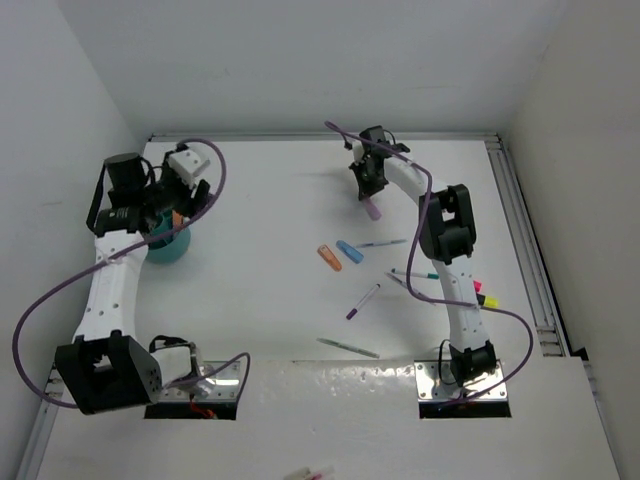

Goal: Sort the stationery into containers
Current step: Pick up the pen from the center of the board.

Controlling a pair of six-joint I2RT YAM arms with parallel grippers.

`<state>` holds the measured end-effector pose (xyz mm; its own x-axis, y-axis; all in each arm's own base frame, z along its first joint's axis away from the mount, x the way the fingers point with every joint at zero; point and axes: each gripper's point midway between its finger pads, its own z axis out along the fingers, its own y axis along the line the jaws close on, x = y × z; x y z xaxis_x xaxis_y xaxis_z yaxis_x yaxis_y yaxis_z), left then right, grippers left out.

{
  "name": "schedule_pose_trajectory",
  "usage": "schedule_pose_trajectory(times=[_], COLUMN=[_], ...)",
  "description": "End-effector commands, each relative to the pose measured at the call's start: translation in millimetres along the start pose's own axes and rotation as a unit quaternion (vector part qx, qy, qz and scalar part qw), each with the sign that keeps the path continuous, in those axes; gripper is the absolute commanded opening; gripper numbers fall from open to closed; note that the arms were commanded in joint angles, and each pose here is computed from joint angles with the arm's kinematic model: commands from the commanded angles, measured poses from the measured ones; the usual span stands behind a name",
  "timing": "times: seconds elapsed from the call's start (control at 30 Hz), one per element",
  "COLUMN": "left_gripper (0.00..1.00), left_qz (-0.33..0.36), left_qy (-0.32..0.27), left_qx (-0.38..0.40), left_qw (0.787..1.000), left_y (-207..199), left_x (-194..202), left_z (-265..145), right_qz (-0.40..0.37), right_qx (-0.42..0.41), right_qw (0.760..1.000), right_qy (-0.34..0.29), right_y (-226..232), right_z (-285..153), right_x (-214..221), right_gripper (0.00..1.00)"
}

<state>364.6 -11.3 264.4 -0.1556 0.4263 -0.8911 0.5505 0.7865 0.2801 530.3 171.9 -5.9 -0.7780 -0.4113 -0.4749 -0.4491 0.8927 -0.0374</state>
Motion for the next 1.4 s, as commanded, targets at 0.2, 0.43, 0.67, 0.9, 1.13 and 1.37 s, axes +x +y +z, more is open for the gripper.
schedule_pose_trajectory(times=[0.2, 0.43, 0.67, 0.9, 1.13, 1.37], left_gripper=[0.64, 0.61, 0.57, 0.58, 0.60, 0.54], left_qz=[0.338, 0.421, 0.446, 0.471, 0.474, 0.479], left_qy=[-0.052, -0.100, -0.120, -0.128, -0.111, -0.091], left_qx=[0.171, 0.320, 0.404, 0.429, 0.434, 0.432], left_qw=[0.924, 0.843, 0.790, 0.760, 0.758, 0.758], left_y=[-101, -234, -311, -348, -360, -361], left_x=[-70, -77, -78, -73, -56, -48], left_z=[7, 9, 12, 15, 27, 40], right_qz=[0.088, 0.182, 0.185, 0.177, 0.170, 0.163], right_qx=[-0.127, -0.296, -0.379, -0.413, -0.429, -0.437], right_qw=[0.988, 0.938, 0.904, 0.888, 0.881, 0.879], right_qy=[-0.014, 0.020, 0.063, 0.095, 0.102, 0.099], right_y=[67, 143, 197, 229, 243, 248], right_z=[-119, -195, -224, -233, -242, -252], right_x=[-14, 15, 45, 64, 69, 73], right_gripper=[0.00, 0.00, 0.00, 0.00, 0.00, 0.00])
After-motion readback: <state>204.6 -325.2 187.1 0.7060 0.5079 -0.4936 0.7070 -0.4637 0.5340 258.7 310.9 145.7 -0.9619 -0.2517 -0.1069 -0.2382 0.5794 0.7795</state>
